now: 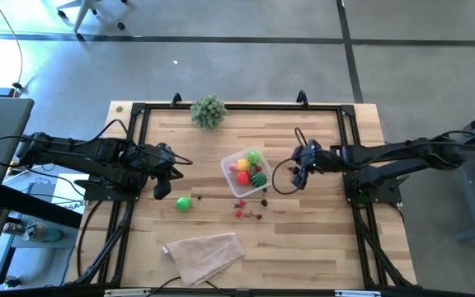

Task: Pick and placing Produce into tupperware
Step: Put the red cherry into the transparent bin

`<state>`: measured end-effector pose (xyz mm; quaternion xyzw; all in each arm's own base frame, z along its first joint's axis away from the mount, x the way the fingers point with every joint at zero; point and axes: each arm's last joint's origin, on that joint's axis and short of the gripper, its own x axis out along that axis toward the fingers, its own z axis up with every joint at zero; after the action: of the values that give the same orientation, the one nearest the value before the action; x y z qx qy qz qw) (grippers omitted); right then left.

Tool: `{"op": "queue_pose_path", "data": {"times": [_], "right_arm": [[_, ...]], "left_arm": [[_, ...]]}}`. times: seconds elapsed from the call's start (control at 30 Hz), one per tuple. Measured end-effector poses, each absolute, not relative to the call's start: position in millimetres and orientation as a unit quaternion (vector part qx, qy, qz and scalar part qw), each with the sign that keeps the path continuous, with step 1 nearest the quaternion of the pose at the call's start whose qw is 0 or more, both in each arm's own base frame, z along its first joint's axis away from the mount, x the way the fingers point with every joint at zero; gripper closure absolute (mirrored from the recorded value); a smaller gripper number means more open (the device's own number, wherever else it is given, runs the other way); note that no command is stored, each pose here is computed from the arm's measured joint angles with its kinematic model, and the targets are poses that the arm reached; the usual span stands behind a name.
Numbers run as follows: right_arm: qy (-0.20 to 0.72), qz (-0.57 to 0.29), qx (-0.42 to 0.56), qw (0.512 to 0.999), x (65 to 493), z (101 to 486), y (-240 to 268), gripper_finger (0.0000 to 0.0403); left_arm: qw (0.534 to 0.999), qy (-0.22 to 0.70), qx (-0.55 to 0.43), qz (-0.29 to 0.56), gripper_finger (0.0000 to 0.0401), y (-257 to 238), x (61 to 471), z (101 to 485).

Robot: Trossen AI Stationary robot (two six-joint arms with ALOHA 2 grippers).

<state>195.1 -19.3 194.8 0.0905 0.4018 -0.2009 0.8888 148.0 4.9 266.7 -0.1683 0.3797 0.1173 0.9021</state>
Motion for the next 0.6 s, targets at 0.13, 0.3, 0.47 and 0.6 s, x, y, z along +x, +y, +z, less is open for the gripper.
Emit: {"op": "queue_pose_path", "data": {"times": [0.13,0.3,0.47,0.6], "right_arm": [[0.409,-0.209,0.13,0.879,182.5,180.4,-18.6,0.0222],[0.414,-0.217,0.162,0.869,179.1,174.3,-20.0,0.0222],[0.422,-0.235,0.187,0.856,180.4,169.4,-24.9,0.0222],[0.429,-0.256,0.206,0.842,180.8,164.8,-30.5,0.0222]], "left_arm": [[0.902,0.38,-0.168,0.117,0.04,4.9,148.0,266.6],[0.902,0.38,-0.168,0.117,0.04,4.9,148.0,266.7],[0.902,0.38,-0.168,0.117,0.04,4.9,147.9,266.6],[0.902,0.38,-0.168,0.117,0.04,4.9,148.0,266.6]]}}
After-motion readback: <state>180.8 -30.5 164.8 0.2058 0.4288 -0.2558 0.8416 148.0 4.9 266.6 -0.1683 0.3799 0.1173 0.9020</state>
